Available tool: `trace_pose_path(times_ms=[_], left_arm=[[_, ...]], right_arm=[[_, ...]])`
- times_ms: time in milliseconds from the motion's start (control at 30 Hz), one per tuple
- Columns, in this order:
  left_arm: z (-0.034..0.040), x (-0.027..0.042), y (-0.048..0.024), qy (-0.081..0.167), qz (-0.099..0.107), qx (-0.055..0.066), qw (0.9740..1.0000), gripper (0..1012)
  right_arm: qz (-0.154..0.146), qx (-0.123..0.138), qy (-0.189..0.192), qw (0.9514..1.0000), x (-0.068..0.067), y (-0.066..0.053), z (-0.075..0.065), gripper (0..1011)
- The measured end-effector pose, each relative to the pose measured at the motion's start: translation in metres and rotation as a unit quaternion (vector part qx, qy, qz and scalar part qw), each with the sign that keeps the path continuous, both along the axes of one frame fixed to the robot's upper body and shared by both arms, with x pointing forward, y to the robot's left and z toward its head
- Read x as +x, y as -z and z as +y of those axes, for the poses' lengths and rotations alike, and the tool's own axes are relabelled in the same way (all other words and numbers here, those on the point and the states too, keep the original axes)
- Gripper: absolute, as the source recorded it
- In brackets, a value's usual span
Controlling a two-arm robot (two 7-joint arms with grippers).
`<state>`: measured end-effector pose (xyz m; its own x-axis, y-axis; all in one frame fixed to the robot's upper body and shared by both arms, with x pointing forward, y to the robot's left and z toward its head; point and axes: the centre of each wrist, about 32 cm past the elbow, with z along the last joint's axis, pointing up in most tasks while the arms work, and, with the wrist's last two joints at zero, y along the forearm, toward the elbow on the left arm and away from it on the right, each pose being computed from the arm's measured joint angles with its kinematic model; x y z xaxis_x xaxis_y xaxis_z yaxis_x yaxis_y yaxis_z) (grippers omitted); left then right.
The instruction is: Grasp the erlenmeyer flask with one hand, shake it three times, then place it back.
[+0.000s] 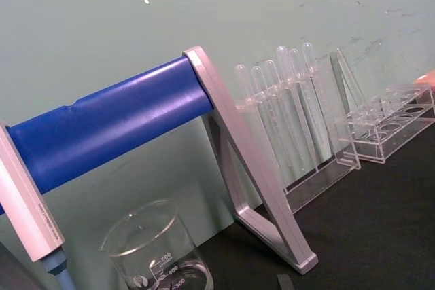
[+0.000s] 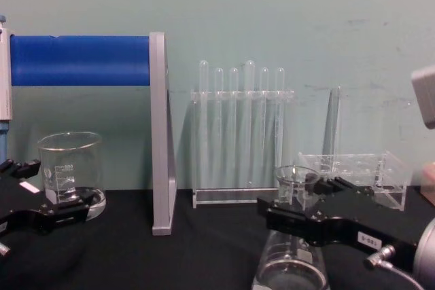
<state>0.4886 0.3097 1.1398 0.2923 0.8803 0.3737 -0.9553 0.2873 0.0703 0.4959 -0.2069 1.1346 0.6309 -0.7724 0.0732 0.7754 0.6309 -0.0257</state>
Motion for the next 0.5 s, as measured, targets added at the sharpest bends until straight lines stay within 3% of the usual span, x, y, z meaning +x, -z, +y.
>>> trace_pose_path(times_ms=[500], left_arm=[[0.0,0.0,0.0,0.0,0.0,0.0,1.0,1001]], right_arm=[[0.0,0.0,0.0,1.0,-0.0001,0.0002,-0.0001,593]])
